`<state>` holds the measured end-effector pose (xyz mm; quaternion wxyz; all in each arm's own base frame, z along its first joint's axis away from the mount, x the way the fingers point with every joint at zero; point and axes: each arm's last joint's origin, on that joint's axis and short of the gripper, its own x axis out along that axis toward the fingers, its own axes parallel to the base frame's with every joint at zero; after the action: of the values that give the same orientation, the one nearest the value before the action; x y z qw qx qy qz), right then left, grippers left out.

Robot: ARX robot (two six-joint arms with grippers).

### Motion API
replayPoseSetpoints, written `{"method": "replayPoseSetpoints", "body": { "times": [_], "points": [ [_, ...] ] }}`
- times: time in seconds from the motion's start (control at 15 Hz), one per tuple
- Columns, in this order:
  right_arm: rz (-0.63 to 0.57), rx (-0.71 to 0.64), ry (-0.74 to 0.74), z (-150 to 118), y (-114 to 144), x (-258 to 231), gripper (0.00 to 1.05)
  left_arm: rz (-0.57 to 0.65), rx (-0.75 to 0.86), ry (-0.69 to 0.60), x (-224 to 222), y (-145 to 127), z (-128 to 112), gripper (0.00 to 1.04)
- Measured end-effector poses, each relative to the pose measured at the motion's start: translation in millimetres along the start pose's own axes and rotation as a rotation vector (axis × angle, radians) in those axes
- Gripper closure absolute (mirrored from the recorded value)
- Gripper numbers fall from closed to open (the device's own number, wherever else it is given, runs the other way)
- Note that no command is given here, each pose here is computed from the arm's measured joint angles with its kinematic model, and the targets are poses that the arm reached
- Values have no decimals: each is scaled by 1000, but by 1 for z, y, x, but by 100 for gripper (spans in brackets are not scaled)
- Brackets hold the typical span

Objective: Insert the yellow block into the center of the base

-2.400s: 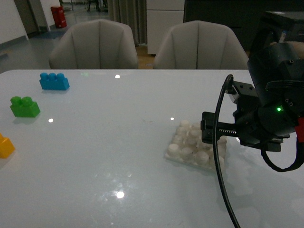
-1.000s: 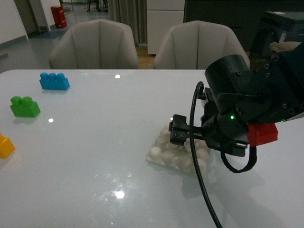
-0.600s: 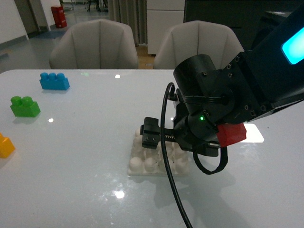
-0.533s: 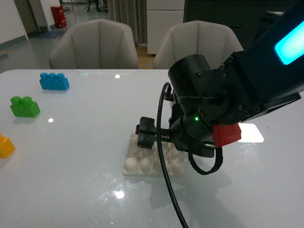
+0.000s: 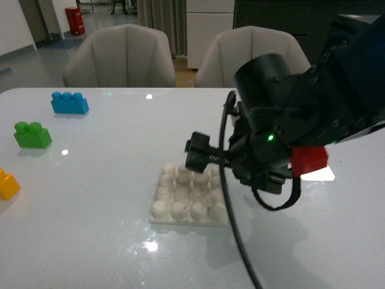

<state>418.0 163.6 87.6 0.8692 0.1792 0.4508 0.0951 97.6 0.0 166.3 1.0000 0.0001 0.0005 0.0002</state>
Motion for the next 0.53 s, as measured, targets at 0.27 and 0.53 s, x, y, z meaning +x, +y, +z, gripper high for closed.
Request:
{"method": "replayPoseSetpoints", "body": {
  "times": [0.27, 0.53],
  "points": [
    [41, 85, -311, 60, -35, -87, 6, 0, 0, 0, 0, 0, 0, 7],
    [35, -27, -632, 52, -69, -202, 6, 0, 0, 0, 0, 0, 0, 7]
  ]
}}
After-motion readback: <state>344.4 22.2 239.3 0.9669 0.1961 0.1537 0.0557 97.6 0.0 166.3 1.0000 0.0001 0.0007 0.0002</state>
